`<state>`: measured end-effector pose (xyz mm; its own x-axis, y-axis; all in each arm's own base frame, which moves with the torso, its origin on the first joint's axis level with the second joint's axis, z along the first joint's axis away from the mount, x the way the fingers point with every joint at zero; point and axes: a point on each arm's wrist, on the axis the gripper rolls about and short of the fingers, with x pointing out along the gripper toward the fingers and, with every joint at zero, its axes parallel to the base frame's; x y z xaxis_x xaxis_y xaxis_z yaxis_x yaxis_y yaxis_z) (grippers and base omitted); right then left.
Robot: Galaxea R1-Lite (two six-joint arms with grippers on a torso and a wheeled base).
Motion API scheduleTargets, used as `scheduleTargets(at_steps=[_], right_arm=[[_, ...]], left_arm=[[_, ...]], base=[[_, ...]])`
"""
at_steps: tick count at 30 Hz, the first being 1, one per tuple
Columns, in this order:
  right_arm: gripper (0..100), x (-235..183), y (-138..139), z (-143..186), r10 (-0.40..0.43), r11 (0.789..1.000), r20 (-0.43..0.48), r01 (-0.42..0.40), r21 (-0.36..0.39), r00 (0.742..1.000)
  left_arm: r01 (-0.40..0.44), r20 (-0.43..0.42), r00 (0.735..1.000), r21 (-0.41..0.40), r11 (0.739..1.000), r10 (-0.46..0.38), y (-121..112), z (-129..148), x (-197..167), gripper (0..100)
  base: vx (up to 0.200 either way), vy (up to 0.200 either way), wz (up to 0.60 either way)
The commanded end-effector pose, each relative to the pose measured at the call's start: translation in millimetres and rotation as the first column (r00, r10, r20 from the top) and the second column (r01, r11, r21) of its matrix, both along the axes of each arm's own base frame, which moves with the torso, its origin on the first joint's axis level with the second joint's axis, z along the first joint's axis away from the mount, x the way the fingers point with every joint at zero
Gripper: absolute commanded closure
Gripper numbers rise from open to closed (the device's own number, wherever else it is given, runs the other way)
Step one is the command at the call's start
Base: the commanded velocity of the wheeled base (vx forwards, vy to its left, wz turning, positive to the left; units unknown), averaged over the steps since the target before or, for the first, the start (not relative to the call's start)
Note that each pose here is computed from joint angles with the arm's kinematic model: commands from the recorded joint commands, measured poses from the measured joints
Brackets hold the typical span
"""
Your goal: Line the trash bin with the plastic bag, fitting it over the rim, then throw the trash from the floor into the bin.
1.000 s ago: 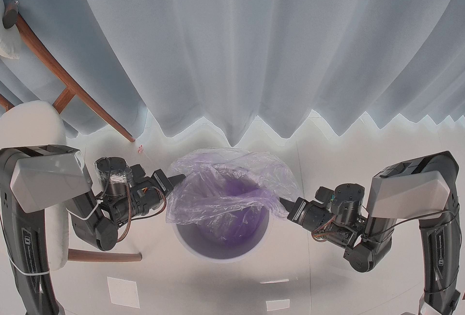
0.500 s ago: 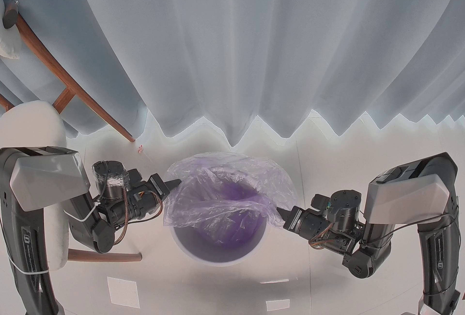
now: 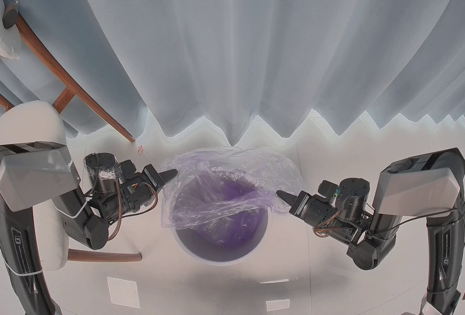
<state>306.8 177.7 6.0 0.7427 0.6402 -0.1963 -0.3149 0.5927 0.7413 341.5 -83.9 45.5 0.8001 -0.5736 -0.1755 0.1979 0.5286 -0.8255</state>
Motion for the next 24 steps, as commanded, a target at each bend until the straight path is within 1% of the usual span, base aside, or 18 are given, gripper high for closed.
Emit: scheduleTargets(at_steps=[1, 6, 11, 14, 18, 20, 22, 24], right_arm=[[100, 2.2, -4.5, 18.9, -0.015, 0.999, 0.058, 0.013, 0.033, 0.998], [100, 6.5, -10.8, 24.8, -0.036, 0.999, 0.074, 0.033, 0.044, 0.997], [100, 10.9, -14.7, 19.4, -0.051, 0.998, 0.065, 0.048, 0.038, 0.997], [100, 12.5, -17.6, 17.2, -0.058, 0.998, 0.059, 0.056, 0.036, 0.997], [100, 13.9, -16.9, 12.7, -0.058, 0.998, 0.05, 0.057, 0.032, 0.997], [100, 14.3, -14.9, 4.0, -0.053, 0.998, 0.034, 0.052, 0.019, 0.998], [100, 13.6, -14.0, -0.6, -0.049, 0.999, 0.023, 0.049, 0.012, 0.999], [100, 13.3, -13.5, -2.3, -0.047, 0.999, 0.021, 0.047, 0.007, 0.999]], left_arm=[[0.0, 0.058, 0.998, -0.016, 1.0, 0.001, 1.6, 23.9, -5.7, 100], [-0.015, 0.066, 0.998, -0.017, 1.0, 0.016, 6.9, 24.7, -2.5, 100], [-0.026, 0.056, 0.998, -0.014, 1.0, 0.027, 9.9, 17.9, 1.8, 100], [-0.035, 0.057, 0.998, -0.015, 0.999, 0.036, 13.7, 18.3, 4.9, 100], [-0.043, 0.034, 0.998, -0.009, 0.999, 0.044, 15.8, 8.5, 8.4, 100], [-0.045, 0.003, 0.999, -0.004, 0.999, 0.045, 17.5, -3.4, 11.0, 100], [-0.047, -0.012, 0.999, 0.0, 0.999, 0.047, 17.4, -9.2, 12.0, 100], [-0.045, -0.015, 0.999, 0.002, 0.999, 0.045, 16.9, -10.6, 11.7, 100]], base=[[0.0, 0.0, 0.0], [0.0, 0.0, 0.0], [0.0, 0.0, 0.0], [0.0, 0.0, 0.0], [0.0, 0.0, 0.0], [0.0, 0.0, 0.0], [0.0, 0.0, 0.0], [0.0, 0.0, 0.0]])
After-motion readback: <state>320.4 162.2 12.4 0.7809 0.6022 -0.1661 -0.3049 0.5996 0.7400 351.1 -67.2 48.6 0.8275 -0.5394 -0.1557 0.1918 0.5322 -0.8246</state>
